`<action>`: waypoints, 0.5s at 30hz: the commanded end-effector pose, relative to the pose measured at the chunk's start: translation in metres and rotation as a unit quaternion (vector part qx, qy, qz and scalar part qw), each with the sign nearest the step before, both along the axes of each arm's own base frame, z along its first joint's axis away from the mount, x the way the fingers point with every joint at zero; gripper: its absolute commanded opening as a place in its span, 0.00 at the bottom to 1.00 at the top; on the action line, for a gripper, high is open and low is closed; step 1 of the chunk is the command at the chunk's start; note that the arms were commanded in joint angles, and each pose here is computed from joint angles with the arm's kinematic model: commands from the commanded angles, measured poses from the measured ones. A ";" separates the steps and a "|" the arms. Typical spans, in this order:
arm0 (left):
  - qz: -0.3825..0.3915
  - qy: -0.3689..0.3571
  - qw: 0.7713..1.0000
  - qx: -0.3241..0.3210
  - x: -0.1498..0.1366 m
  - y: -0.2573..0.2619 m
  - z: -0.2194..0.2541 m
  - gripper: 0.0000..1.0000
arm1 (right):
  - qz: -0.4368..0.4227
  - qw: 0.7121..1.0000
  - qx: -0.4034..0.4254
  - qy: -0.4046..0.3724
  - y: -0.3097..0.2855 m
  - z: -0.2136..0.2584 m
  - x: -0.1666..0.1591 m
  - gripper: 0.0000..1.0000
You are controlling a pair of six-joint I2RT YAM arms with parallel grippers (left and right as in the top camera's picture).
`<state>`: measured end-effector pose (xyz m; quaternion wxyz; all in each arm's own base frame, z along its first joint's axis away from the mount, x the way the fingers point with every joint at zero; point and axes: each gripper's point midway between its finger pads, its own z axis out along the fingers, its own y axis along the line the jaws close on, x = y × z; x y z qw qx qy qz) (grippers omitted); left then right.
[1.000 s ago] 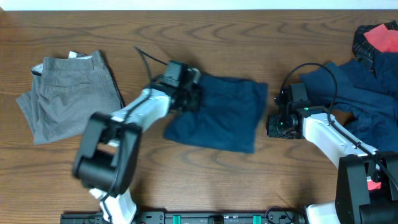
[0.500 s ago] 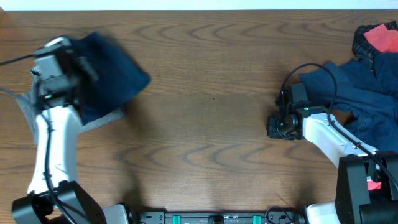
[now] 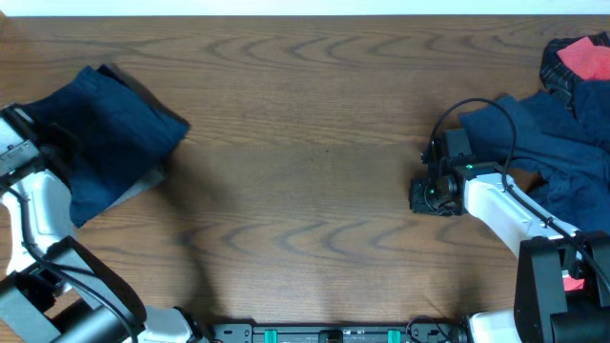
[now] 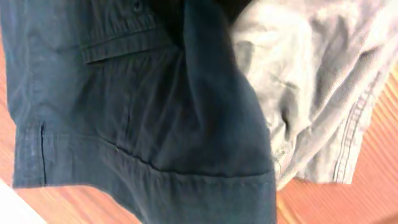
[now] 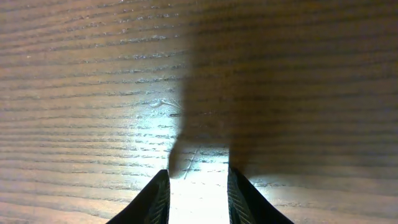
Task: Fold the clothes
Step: 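Carry the folded shorts with the left gripper onto the grey trousers, then release the shorts and pull the left gripper back toward the base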
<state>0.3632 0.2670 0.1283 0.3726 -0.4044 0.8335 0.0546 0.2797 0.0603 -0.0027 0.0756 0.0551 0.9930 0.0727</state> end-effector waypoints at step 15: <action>0.005 -0.046 0.999 0.013 0.002 0.019 0.021 0.59 | 0.009 1.000 -0.002 -0.003 0.002 0.002 0.003 0.33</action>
